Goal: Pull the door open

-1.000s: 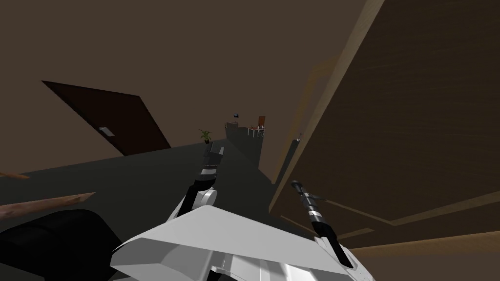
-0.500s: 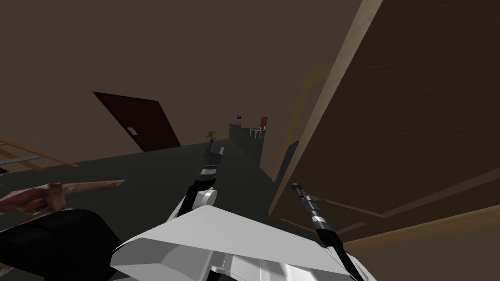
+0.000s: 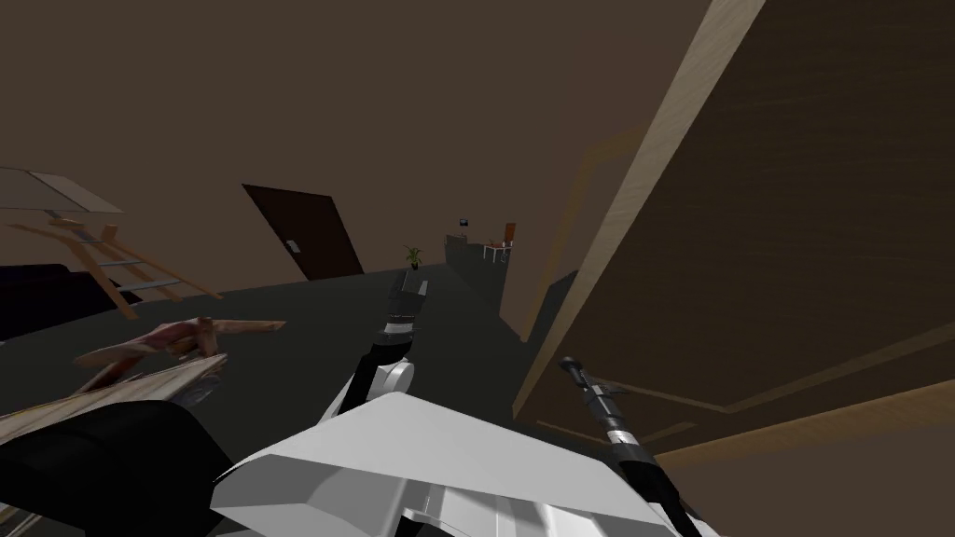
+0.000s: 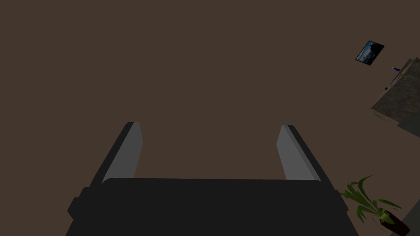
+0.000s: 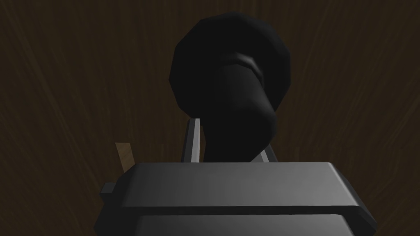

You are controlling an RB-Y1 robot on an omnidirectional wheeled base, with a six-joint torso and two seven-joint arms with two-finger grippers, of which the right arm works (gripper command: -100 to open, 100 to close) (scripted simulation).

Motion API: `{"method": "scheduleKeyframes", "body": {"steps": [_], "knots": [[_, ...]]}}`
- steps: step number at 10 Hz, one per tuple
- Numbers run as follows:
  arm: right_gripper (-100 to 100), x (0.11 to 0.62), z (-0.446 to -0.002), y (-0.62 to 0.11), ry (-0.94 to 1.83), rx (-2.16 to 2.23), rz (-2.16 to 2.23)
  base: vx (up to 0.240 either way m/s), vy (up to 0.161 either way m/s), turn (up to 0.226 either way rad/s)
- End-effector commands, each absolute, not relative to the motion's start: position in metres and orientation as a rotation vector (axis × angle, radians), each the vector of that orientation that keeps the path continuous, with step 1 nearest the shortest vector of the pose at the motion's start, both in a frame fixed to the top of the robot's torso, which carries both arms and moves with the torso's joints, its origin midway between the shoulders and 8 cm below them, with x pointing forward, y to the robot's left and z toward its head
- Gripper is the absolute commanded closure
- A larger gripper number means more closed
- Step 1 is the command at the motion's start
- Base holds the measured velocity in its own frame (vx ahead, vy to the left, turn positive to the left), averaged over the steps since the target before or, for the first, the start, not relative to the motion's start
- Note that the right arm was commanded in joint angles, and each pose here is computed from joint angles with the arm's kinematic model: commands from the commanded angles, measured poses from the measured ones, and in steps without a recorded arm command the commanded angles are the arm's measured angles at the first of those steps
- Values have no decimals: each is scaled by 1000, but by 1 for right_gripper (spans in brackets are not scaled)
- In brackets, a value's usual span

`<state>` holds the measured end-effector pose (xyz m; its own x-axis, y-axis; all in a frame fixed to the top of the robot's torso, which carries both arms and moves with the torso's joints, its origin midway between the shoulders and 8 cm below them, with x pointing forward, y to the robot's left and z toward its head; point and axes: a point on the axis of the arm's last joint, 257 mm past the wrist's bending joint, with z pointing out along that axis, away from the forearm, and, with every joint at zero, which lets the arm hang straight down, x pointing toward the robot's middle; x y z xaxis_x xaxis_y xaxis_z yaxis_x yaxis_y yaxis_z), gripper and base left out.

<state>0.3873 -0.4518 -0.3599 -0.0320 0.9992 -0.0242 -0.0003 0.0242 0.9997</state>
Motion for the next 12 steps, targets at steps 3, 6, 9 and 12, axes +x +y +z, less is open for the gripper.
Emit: {"method": "scheduleKeyframes", "body": {"steps": [3, 6, 9, 12], "knots": [[100, 369, -358, -454, 1276, 1153, 1245, -188, -59, 95], [100, 378, -361, -429, 1319, 1127, 1286, -94, -14, -142], [100, 384, -360, -405, 1368, 1086, 1336, -100, -19, -154], [100, 390, -359, -375, 1426, 1034, 1396, -79, -46, -184]]}}
